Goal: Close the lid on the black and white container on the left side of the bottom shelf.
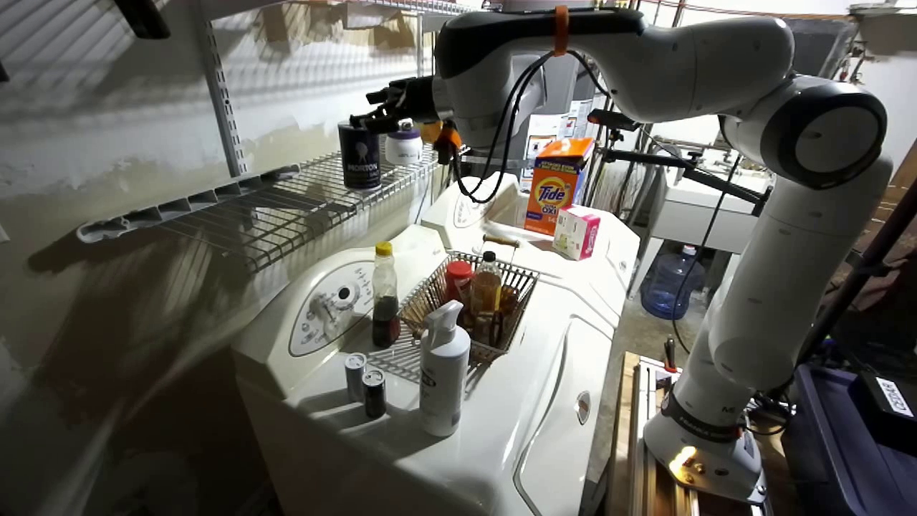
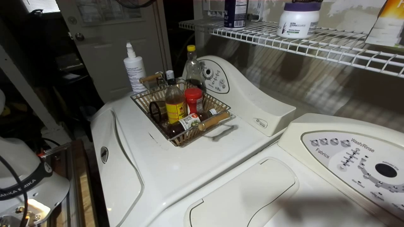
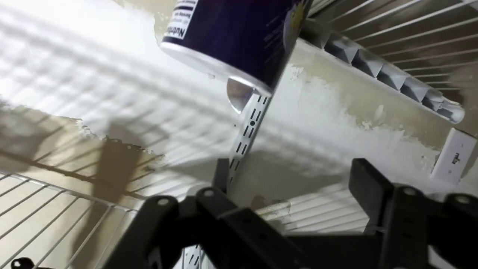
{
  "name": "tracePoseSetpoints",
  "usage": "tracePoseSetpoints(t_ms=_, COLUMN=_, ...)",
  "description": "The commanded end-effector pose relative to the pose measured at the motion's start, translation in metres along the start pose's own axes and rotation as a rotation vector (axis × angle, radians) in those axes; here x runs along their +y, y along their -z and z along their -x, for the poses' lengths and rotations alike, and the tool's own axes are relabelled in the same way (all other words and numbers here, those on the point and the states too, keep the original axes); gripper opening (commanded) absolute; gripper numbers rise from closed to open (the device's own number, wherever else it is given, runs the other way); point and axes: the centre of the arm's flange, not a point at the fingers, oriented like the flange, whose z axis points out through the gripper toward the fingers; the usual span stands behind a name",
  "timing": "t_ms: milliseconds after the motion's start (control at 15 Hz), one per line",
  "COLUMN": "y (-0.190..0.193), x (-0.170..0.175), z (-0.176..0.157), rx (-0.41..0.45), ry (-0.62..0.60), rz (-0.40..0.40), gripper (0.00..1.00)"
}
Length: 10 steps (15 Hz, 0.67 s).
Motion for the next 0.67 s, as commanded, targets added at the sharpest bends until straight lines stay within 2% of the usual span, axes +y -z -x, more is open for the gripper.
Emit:
tracePoseSetpoints(t_ms=0, y=-0.008, x=0.022, z=-0.07, rx=-0.001, ry=-0.021, rz=0.001, gripper=0.55)
tracePoseSetpoints(t_ms=467, y=-0.03, x=0.037, z=-0.075, rx=-0.042, ry=-0.055, rz=-0.032, gripper=0.05)
tracePoseSetpoints(t_ms=600, y=-0.034, x=0.042, z=-0.077, rx=-0.068, ry=-0.063, rz=-0.057, gripper=0.0)
